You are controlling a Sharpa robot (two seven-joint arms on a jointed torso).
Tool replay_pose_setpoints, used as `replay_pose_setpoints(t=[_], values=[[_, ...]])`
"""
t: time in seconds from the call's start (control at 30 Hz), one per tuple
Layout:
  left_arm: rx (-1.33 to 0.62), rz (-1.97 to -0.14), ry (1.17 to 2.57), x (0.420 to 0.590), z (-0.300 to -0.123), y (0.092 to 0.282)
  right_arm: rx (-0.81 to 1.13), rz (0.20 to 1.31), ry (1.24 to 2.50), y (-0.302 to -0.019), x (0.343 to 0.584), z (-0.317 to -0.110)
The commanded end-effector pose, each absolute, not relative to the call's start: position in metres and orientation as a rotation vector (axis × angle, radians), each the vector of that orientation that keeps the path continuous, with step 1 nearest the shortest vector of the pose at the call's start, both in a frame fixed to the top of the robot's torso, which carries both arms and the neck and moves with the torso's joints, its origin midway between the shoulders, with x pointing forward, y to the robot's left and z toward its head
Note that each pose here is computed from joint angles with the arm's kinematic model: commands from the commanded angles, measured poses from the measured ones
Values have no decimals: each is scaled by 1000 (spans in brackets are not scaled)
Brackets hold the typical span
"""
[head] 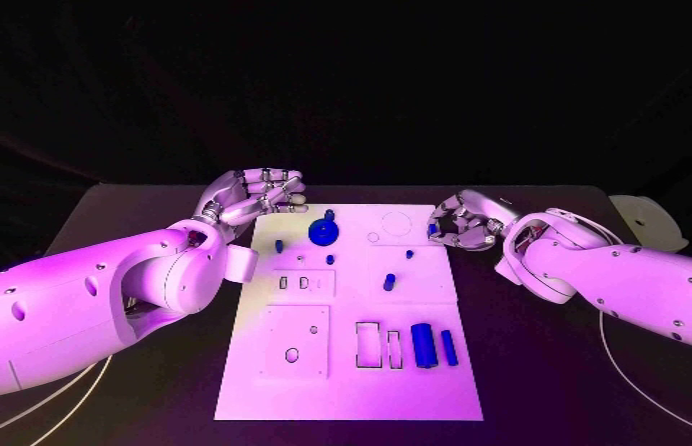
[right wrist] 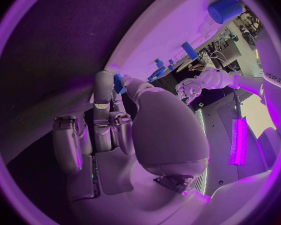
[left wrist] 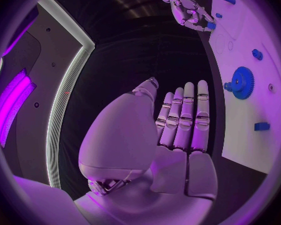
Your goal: Assemble the parts on the task board
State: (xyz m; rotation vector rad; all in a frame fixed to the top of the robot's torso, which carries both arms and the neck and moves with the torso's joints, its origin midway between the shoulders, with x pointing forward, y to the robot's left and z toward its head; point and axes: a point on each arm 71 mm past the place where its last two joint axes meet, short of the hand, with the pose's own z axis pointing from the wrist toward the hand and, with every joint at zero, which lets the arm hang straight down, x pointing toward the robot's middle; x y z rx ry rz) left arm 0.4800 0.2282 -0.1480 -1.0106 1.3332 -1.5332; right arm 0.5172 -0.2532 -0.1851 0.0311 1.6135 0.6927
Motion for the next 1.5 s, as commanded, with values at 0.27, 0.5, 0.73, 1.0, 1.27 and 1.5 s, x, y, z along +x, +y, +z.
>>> replay_pose_setpoints(t=[0.27, 0.5, 0.73, 1.0, 1.27, 1.5], values=[[-998, -1552, 1337, 479, -147, 227, 32, 694, 1506, -244, 505, -173], [-999, -1546, 1334, 480, -147, 229, 5, 726, 1460, -217, 486, -156], [-1000, -1542, 1332, 482, -148, 229, -67, 779, 1447, -168, 467, -147], [-1002, -1536, 1329, 486, -149, 229, -152, 829, 1502, -111, 454, -155], [-1002, -1534, 1328, 486, -150, 228, -205, 835, 1560, -76, 448, -175], [-1001, -1536, 1329, 486, -150, 227, -254, 825, 1609, -56, 442, -195]])
